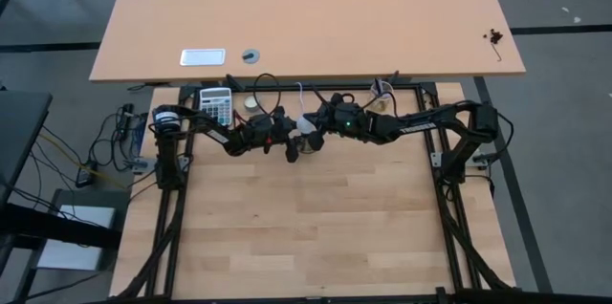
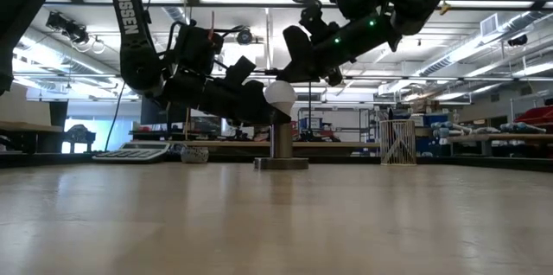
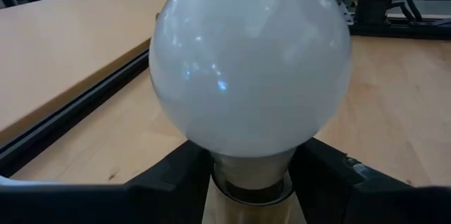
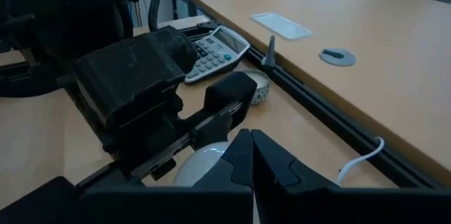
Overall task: Screw lightbulb
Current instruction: Insert the lightbulb into the lamp
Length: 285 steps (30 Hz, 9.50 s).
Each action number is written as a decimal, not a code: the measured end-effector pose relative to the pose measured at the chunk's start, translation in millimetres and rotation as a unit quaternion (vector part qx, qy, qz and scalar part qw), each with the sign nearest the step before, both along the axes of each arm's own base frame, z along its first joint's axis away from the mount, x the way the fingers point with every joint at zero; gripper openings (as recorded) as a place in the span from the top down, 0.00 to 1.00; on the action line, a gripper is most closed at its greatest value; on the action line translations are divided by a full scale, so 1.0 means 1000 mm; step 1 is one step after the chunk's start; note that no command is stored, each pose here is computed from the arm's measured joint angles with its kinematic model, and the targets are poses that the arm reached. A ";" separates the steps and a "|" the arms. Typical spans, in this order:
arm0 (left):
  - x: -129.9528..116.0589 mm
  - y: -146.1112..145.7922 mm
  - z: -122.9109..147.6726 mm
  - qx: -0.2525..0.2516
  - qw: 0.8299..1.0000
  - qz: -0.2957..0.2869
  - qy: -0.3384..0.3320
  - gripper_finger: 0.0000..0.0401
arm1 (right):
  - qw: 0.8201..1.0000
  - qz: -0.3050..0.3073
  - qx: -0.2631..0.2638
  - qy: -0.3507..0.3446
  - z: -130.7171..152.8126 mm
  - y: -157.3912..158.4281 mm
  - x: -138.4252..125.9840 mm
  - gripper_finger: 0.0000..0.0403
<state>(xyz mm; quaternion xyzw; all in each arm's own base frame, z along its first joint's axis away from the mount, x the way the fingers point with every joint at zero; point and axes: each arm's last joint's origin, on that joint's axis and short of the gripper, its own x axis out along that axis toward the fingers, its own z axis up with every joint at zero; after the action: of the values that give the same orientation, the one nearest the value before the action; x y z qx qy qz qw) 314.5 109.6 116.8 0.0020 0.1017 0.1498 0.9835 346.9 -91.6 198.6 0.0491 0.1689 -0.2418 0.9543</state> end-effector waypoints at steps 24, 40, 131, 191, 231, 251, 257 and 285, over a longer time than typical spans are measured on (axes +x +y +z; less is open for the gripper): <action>0.000 -0.002 0.001 -0.058 0.997 -0.043 -0.018 0.42 | 1.000 0.001 -0.004 0.008 -0.002 0.001 0.000 0.99; 0.000 -0.003 0.005 -0.039 0.998 -0.048 -0.013 0.29 | 1.000 0.007 -0.010 0.014 0.006 0.003 -0.005 0.99; -0.016 -0.003 -0.008 -0.062 0.986 -0.018 0.155 0.99 | 0.998 0.021 0.003 0.062 -0.005 -0.006 -0.011 0.98; -0.008 -0.010 -0.026 -0.063 0.987 -0.044 0.144 0.99 | 0.993 0.114 0.021 0.028 0.066 0.002 0.001 0.98; -0.008 -0.010 -0.026 -0.060 0.987 -0.045 0.143 0.99 | 0.968 0.081 0.044 0.235 0.056 -0.003 0.023 0.98; -0.008 -0.011 -0.026 -0.059 0.987 -0.045 0.143 0.99 | 0.962 0.070 0.045 0.258 0.058 0.004 0.017 0.98; -0.008 -0.011 -0.025 -0.059 0.987 -0.045 0.143 0.99 | 0.963 0.077 0.048 0.255 0.057 0.004 0.017 0.98; -0.008 -0.011 -0.026 -0.060 0.987 -0.046 0.142 0.99 | 0.964 0.082 0.047 0.248 0.057 0.004 0.016 0.94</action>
<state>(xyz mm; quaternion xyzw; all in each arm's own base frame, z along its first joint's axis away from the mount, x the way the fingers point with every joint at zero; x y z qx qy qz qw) 306.9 98.6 91.3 -0.0306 0.2493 0.0962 0.9631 363.1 -87.4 255.9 0.0189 0.4145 -0.1593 0.8958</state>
